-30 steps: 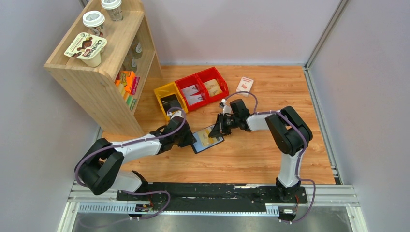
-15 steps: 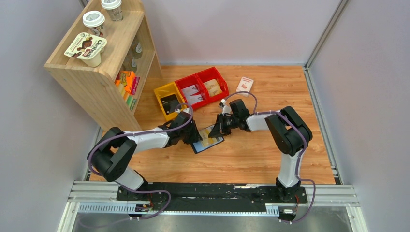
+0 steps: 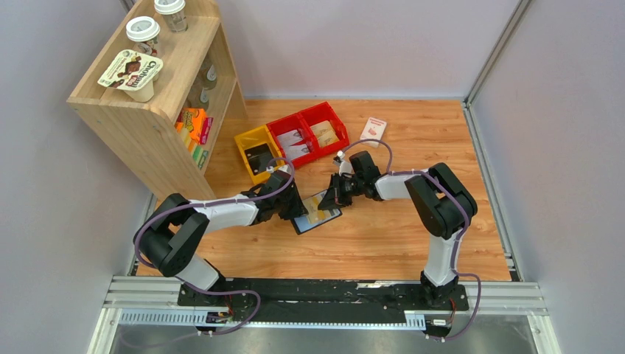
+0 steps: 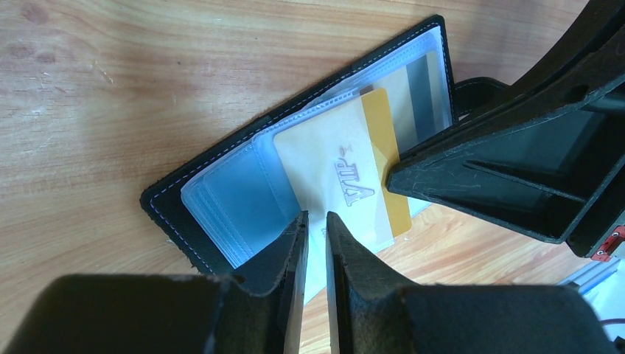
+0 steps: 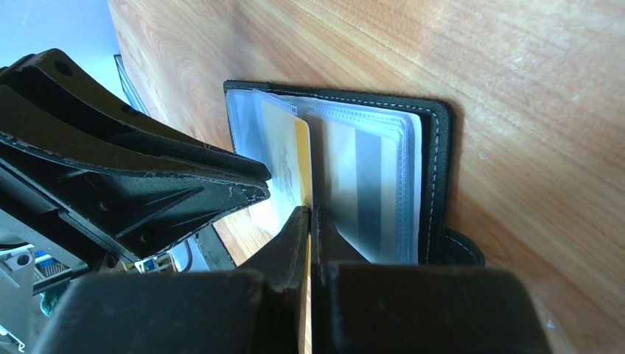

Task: Take the credit cards out of the card holder
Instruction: Remove the credit card from the card holder.

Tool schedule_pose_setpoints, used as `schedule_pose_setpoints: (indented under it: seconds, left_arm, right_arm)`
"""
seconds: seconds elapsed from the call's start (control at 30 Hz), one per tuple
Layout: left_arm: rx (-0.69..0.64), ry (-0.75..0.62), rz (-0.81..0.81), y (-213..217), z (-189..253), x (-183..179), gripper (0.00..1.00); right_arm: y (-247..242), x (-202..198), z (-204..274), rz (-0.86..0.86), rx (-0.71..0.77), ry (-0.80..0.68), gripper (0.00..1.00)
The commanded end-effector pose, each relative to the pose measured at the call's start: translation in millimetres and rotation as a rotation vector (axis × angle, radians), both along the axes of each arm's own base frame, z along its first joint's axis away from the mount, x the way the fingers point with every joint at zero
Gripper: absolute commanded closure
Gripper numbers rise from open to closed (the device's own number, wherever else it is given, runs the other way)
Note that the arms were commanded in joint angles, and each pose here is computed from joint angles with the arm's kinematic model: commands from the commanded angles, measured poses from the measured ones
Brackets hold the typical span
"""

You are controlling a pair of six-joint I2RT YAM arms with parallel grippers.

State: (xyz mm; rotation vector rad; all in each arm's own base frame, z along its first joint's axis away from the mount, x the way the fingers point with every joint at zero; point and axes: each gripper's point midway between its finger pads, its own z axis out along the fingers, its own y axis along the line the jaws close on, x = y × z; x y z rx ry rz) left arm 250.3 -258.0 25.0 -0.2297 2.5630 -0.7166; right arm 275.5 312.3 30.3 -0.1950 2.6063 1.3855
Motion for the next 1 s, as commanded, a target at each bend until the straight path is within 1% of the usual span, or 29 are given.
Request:
schedule_pose_setpoints:
  seconds: [0.0, 0.27, 0.37, 0.43, 0.57, 0.63, 0.73, 0.97]
  left_arm:
    - [0.093, 0.069, 0.016, 19, -20, -14, 0.77]
    - [0.102, 0.073, 0.016, 21, -22, -15, 0.77]
    - [0.1, 0.073, 0.012, 20, -22, -15, 0.77]
    - [0.1, 0.075, 0.009, 19, -23, -14, 0.77]
    - [0.097, 0.079, -0.001, 17, -24, -15, 0.77]
    - [0.096, 0.08, -0.002, 17, -25, -15, 0.77]
    - [0.093, 0.081, -0.006, 15, -24, -15, 0.78]
    - [0.088, 0.08, -0.01, 14, -25, -14, 0.78]
  right_arm:
    - [-9, 9, 0, -0.039, -0.049, -0.037, 1.0]
    - [-16, 12, -3, -0.066, -0.077, -0.039, 1.0]
    - [-16, 12, -1, -0.052, -0.067, -0.045, 1.0]
    - [-12, 11, 3, -0.034, -0.044, -0.049, 0.96]
    - [-7, 11, 6, -0.007, -0.018, -0.051, 0.79]
    - [-5, 12, 7, 0.005, -0.005, -0.055, 0.74]
    - [-1, 13, 8, 0.019, 0.011, -0.055, 0.72]
    - [4, 16, 1, 0.038, 0.03, -0.041, 0.73]
